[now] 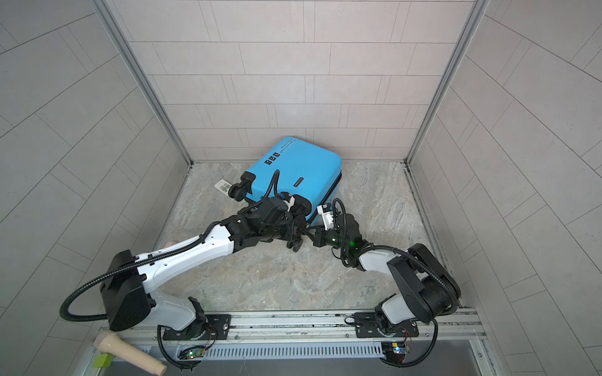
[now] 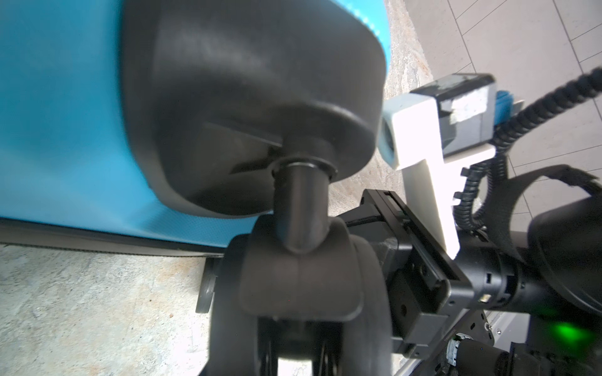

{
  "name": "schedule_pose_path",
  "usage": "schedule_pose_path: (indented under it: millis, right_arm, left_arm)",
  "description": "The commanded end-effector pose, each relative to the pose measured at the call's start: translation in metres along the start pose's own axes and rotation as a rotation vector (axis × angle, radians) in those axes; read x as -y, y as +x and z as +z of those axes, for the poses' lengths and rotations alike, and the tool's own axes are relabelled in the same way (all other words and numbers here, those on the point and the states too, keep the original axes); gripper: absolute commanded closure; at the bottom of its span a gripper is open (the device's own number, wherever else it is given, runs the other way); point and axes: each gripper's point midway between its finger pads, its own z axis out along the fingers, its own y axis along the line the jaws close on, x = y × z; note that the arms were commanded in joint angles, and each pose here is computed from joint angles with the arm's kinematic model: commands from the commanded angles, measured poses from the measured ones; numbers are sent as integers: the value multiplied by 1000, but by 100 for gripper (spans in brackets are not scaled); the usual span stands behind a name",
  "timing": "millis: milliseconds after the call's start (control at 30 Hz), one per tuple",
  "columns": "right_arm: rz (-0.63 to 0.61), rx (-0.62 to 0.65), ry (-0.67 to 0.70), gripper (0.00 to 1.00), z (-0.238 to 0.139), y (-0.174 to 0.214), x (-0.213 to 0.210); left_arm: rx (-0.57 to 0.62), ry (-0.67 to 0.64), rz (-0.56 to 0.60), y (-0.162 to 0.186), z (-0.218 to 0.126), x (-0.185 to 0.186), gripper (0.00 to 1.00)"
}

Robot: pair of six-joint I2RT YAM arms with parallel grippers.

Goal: Pack the luggage

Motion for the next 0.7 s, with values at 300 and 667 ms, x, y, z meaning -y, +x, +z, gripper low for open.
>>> schedule_pose_path:
  millis: [300,667]
  right_arm:
    - [-121,54,388,100,-43,-36,37]
    - [-131,3,193,100,-22,-29,10]
  left_arm:
    - [20,7,-27,-7,-13,4,100]
    - [16,31,-29,-5,-15,7,100]
